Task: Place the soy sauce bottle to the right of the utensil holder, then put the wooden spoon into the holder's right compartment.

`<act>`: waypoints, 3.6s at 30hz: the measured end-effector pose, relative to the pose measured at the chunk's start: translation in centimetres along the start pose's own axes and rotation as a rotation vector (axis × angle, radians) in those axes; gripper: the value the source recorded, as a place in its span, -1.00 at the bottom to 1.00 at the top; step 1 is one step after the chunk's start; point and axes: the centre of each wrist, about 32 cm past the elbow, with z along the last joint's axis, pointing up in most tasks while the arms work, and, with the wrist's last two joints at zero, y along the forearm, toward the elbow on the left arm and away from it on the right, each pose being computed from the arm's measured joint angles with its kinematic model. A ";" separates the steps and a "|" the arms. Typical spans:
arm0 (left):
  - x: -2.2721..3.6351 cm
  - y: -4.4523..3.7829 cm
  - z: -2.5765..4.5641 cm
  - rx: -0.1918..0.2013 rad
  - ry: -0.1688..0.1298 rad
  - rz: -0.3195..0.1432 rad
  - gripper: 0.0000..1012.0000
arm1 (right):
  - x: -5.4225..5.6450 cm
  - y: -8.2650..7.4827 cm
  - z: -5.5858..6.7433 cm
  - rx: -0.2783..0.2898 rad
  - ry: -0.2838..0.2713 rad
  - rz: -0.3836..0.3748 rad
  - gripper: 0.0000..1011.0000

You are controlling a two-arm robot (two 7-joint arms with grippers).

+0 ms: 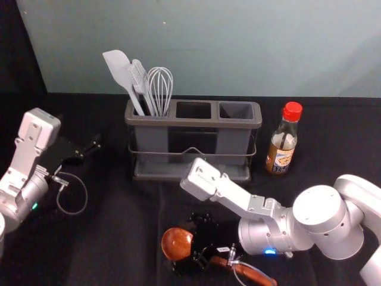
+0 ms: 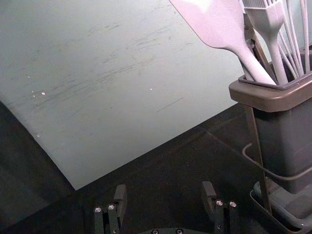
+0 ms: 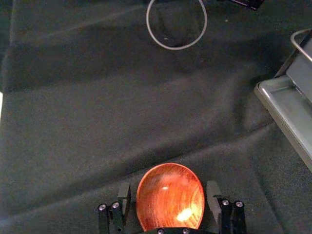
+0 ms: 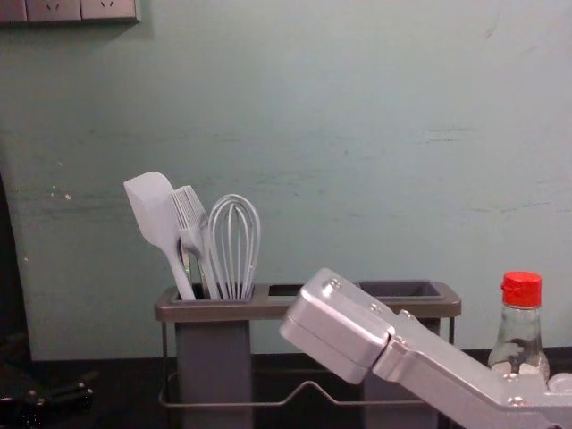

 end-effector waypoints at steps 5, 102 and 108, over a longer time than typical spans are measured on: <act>0.00 0.00 0.00 0.000 0.000 0.000 0.99 | 0.0 0.2 -0.1 -0.002 0.009 -0.001 0.99; 0.00 0.00 0.00 0.000 0.000 0.000 0.99 | 4.6 -7.5 4.8 0.757 -0.019 -0.538 0.66; 0.00 0.00 0.00 0.000 0.000 0.000 0.99 | 6.0 -6.1 5.0 0.805 -0.026 -0.573 0.66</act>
